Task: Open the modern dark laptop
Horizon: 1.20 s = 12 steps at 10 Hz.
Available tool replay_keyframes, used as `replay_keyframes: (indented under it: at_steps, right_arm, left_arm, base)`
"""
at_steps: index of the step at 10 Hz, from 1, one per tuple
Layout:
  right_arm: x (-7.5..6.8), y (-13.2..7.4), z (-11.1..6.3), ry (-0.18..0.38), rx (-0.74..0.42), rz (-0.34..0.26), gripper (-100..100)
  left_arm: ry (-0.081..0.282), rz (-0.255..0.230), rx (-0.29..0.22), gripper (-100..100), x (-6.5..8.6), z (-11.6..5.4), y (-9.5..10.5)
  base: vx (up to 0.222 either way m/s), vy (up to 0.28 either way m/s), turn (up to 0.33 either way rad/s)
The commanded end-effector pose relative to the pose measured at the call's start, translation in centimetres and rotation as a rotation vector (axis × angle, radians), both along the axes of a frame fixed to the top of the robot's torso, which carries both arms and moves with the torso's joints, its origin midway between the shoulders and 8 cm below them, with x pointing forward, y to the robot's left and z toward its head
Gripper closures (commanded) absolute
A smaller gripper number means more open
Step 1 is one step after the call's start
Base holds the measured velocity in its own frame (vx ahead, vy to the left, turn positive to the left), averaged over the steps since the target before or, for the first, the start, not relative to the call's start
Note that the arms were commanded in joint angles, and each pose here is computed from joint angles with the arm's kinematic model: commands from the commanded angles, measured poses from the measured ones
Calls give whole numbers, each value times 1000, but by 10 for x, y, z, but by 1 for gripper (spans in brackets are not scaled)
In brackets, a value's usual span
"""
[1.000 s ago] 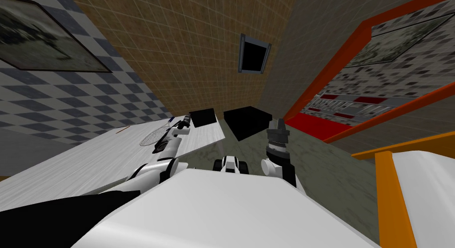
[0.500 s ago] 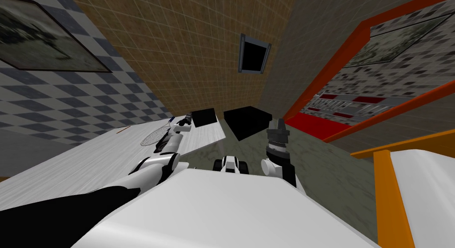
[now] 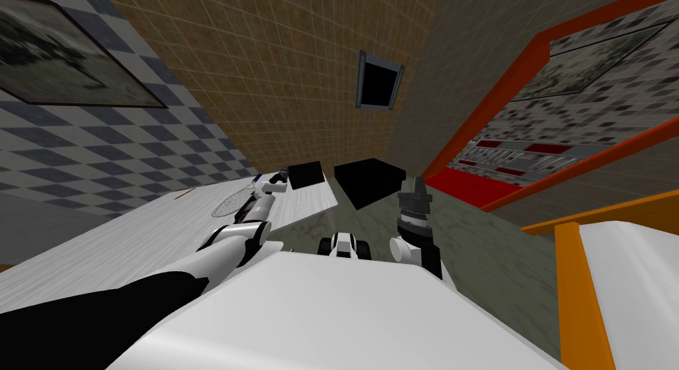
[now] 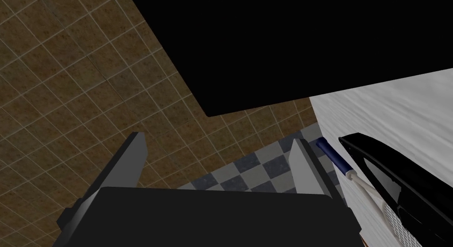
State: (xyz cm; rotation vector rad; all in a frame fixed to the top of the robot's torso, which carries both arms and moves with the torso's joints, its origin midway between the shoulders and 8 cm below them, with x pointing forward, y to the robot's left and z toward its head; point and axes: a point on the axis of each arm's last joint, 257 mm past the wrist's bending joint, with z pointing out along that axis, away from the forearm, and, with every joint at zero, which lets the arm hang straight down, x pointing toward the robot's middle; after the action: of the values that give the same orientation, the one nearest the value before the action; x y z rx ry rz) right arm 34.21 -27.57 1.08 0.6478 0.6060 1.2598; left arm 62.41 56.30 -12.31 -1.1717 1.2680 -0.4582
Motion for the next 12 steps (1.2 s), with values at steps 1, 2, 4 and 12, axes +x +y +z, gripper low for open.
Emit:
replay_keyframes:
  at_steps: [1,2,4,12]
  right_arm:
    - [0,0,0,0,0,0,0]
    - [0,0,0,0,0,0,0]
    - [0,0,0,0,0,0,0]
    - [0,0,0,0,0,0,0]
  left_arm:
    - [28,1,-12,-100,12,2,-2]
    - [34,1,-15,-100,15,3,-2]
    - [54,2,-24,-100,24,7,-3]
    - [128,12,-56,-100,45,16,-4]
  base:
    - [-18,22,-7]
    - [-20,22,-7]
    - [-20,28,-10]
    - [-17,21,-7]
